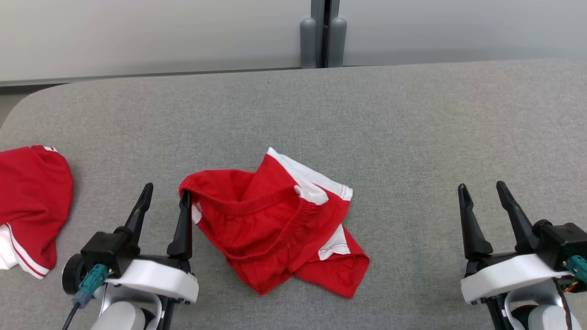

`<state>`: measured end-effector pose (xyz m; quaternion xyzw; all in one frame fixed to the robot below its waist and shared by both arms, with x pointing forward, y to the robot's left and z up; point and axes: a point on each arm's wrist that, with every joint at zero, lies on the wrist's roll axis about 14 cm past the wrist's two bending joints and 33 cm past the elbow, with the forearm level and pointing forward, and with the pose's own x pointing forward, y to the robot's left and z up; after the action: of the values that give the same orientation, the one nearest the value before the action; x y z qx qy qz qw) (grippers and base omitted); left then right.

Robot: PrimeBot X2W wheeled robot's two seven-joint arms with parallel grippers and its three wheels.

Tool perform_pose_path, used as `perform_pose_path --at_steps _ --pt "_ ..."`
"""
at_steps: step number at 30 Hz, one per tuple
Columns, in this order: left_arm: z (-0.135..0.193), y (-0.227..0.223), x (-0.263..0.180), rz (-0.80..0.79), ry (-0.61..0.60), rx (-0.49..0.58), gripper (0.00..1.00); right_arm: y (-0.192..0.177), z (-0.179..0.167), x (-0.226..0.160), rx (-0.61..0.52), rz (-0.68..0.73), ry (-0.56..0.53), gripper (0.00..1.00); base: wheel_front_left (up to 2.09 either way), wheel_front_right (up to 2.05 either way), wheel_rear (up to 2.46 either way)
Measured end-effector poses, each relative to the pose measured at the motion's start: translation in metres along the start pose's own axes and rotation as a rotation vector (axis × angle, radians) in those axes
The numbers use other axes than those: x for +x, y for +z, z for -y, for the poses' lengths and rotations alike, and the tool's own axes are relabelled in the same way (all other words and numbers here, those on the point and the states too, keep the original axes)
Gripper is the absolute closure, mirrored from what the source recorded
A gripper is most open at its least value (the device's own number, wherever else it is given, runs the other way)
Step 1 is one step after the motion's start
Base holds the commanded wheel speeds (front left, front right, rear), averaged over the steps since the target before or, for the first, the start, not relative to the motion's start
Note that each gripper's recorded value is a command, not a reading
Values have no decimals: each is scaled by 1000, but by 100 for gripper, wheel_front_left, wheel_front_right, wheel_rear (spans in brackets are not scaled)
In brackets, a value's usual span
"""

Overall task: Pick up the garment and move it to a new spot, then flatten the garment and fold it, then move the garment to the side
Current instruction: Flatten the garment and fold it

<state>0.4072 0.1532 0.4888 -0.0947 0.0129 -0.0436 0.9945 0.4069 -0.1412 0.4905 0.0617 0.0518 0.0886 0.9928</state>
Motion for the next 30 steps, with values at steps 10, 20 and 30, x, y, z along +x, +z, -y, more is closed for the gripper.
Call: perform_pose_path --at_steps 10,20,30 --pt "-10 -20 -24 -80 -3 16 0 9 -8 -15 -16 6 20 0 0 0 0" --pt "-20 -17 -39 -80 26 41 0 14 -12 -23 -17 17 26 0 0 0 0" --pt "-35 18 -47 38 80 86 0 19 -19 -31 -22 26 43 0 0 0 0"
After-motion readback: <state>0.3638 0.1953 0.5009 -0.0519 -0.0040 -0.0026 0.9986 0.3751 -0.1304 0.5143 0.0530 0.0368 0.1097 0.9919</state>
